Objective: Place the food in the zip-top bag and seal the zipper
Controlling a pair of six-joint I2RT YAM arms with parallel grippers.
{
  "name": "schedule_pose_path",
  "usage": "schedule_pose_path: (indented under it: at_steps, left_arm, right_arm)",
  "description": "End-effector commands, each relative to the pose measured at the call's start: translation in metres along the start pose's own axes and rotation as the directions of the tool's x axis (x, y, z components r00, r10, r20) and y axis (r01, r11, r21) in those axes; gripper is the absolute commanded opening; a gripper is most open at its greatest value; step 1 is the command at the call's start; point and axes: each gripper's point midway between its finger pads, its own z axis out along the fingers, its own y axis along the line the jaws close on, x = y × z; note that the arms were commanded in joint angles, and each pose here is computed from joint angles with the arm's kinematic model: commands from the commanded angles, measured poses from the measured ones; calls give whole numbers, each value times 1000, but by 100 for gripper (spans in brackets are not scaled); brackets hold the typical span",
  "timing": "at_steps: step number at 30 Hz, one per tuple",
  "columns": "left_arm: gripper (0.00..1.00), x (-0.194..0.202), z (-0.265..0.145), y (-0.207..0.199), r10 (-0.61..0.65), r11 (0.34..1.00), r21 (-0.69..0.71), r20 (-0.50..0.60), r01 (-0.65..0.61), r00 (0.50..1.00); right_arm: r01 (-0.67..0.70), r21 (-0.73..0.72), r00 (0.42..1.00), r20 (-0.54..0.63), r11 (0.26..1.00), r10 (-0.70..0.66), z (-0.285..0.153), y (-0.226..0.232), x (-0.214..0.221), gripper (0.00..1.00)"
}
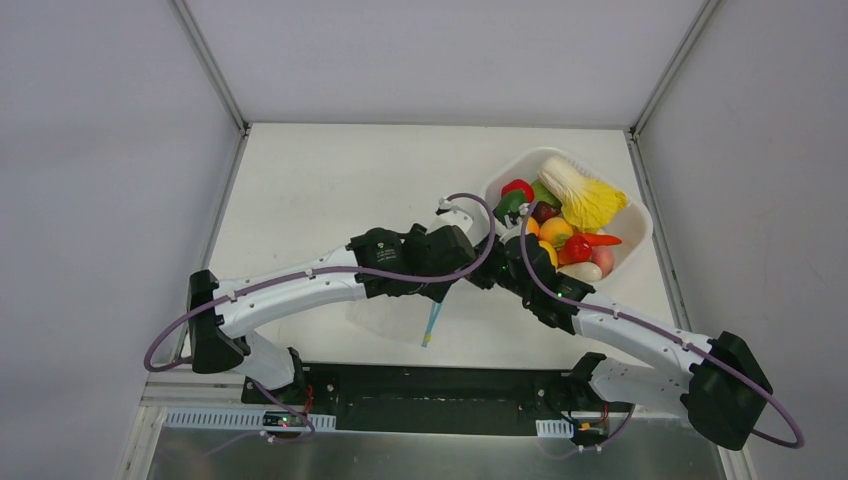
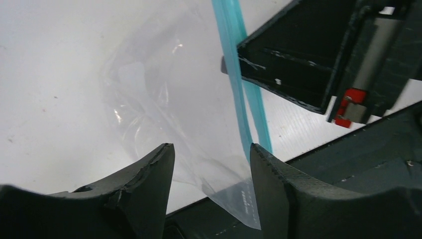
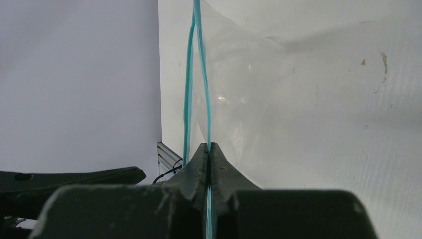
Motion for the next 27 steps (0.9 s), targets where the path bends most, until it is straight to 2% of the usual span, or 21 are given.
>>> schedule_pose_path:
  at_steps: [1,8,14,20,24,27]
  left_arm:
    - [59,-16,-17,-17,-65,993,101,85,57,994]
    - [61,-18,-18,-18,-58,993,110,101,47,993]
    - [68,-5,-5,0,-32,999,-40,63,35,997]
    - [68,1,2,1,-27,997,-70,56,31,998]
    - [68,-4,1,-8,-43,999,-17,80,44,996]
    - [63,-2,3,-2,-33,998,-55,73,37,997]
  right_arm:
    - [-34,-49,996,83,998,38,-2,23,-21,0]
    - [-33,-39,995,96,999,36,-3,22,-24,0]
    - [-40,-61,995,94,997,45,-3,31,-27,0]
    - [-59,-74,994,91,996,65,-3,38,-30,0]
    - [-70,-59,994,84,996,75,0,34,-29,0]
    - [-70,-60,994,75,996,75,-1,34,-27,0]
